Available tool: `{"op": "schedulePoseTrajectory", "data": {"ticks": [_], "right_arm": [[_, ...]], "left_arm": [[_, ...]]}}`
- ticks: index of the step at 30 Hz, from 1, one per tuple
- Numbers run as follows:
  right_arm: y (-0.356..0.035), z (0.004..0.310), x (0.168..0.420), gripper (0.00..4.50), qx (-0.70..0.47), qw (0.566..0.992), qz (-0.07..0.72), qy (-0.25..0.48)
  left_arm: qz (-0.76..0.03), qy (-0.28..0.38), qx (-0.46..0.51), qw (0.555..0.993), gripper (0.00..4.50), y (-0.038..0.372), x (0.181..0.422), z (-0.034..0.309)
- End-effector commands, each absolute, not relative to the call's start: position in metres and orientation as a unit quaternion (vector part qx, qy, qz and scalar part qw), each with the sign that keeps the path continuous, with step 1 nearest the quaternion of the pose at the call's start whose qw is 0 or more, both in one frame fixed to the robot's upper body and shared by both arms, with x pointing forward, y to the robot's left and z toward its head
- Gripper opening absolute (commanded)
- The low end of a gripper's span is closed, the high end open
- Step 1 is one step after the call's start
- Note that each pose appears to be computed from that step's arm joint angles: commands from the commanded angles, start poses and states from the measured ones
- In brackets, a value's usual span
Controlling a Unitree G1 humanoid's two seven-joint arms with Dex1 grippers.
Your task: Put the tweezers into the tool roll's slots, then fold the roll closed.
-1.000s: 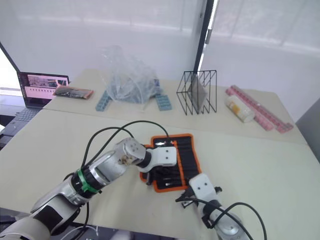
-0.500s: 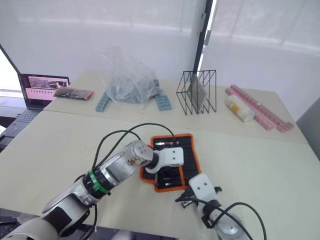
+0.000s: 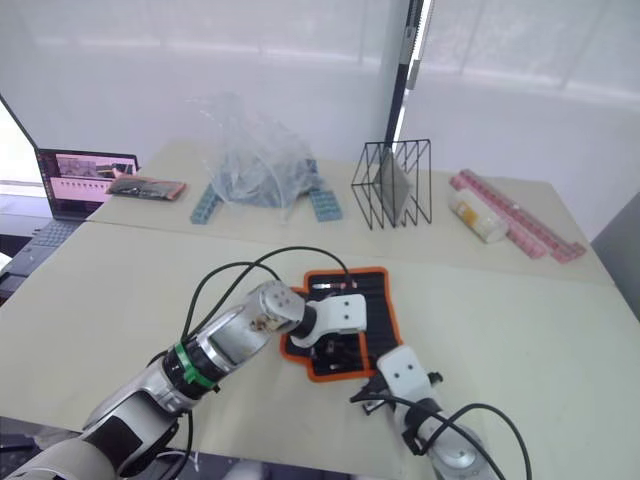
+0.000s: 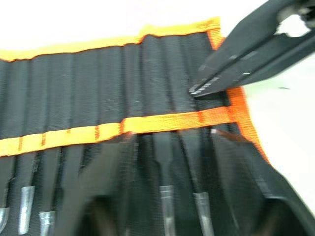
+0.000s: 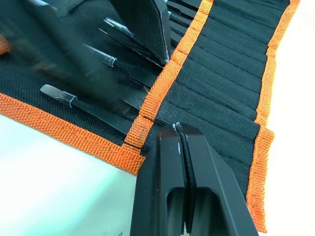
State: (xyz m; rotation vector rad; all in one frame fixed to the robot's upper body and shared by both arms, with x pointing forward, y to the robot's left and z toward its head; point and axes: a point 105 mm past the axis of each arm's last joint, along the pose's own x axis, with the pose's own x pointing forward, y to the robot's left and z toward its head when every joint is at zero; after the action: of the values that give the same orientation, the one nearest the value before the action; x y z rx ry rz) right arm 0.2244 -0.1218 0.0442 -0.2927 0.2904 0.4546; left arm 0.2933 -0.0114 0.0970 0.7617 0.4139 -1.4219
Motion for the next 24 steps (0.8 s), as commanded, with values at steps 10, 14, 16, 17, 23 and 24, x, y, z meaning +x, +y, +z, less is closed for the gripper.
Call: {"op": "schedulePoseTrajectory", "data": {"ticks": [10, 14, 16, 17, 23, 24], "right_arm": [[-0.129, -0.002, 0.206, 0.0, -0.14, 0.926, 0.248, 0.247], [-0.127, 0.018, 0.21, 0.0, -0.138, 0.937, 0.259, 0.191], [-0.129, 0.029, 0.213, 0.0, -0.135, 0.942, 0.258, 0.165], [-0.131, 0.037, 0.215, 0.0, -0.135, 0.945, 0.259, 0.147], [-0.149, 0.08, 0.22, 1.54, -0.148, 0.95, 0.27, 0.062], [-0.154, 0.085, 0.219, 1.86, -0.153, 0.948, 0.273, 0.055]], "left_arm": [[-0.572, 0.071, 0.247, 0.779, 4.45, 0.058, 0.31, 0.179], [-0.526, 0.048, 0.206, 0.824, 4.45, 0.102, 0.313, 0.179], [-0.511, 0.046, 0.192, 0.837, 4.45, 0.124, 0.308, 0.172], [-0.5, 0.053, 0.189, 0.843, 4.45, 0.137, 0.303, 0.165], [-0.462, 0.08, 0.134, 0.873, 4.5, 0.194, 0.263, 0.144], [-0.447, 0.081, 0.127, 0.882, 4.5, 0.204, 0.258, 0.143]]}}
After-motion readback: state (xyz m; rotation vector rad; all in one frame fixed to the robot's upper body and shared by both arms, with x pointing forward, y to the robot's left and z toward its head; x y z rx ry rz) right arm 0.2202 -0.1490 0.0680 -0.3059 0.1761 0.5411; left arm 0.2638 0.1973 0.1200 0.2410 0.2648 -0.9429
